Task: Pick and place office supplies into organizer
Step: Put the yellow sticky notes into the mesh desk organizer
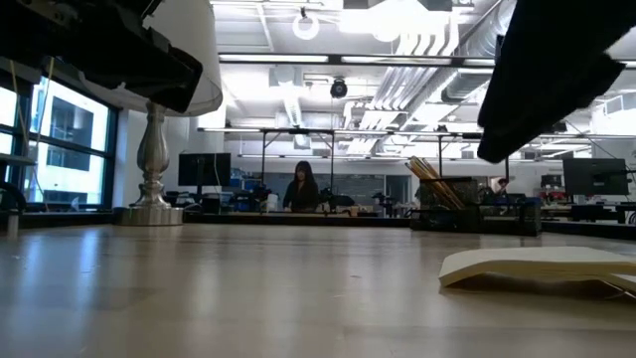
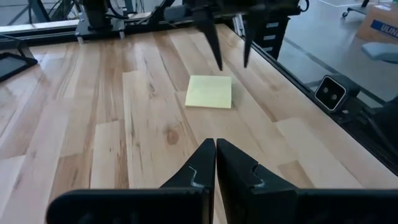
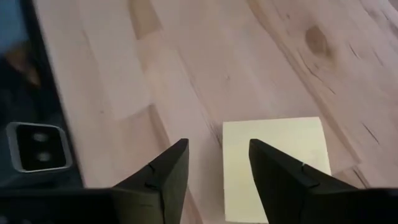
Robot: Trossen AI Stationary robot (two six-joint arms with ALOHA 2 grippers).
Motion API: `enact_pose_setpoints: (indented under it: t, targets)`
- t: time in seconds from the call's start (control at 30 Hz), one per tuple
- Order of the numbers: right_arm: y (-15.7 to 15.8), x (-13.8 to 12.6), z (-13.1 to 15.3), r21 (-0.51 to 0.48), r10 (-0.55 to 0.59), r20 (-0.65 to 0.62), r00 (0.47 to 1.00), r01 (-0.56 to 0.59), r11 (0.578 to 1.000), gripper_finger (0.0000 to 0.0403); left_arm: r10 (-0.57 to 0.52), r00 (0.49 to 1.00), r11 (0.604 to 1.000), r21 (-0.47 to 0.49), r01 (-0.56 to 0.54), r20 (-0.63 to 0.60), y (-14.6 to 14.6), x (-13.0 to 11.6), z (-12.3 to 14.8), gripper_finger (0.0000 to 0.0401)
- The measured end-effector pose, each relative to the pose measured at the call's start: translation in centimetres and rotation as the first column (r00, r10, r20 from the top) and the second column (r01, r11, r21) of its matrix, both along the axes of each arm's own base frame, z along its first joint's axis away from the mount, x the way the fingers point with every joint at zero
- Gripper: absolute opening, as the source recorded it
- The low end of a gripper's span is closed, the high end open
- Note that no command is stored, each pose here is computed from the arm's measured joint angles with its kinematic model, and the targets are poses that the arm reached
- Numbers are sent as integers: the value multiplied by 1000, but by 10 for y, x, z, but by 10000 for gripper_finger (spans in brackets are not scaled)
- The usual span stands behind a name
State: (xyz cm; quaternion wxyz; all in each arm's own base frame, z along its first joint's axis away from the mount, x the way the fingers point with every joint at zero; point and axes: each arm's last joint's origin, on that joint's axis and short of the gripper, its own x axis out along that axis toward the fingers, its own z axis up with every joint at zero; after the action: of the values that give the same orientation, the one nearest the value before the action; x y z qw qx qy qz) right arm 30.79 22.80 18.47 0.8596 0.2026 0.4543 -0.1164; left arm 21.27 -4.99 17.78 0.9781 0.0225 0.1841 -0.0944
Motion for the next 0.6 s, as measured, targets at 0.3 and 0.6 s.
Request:
enact_pose_setpoints:
  t: [0.3, 0.6]
  targets:
    - [51, 24, -8, -304, -63, -304, 951, -34, 952, 161, -8, 1000, 1000, -7, 8, 19, 0, 1, 2, 5]
    - [88, 46, -27, -383, 34, -377, 926, -189, 904, 163, -24, 1000, 999, 25, 24, 14, 0, 0, 1, 5]
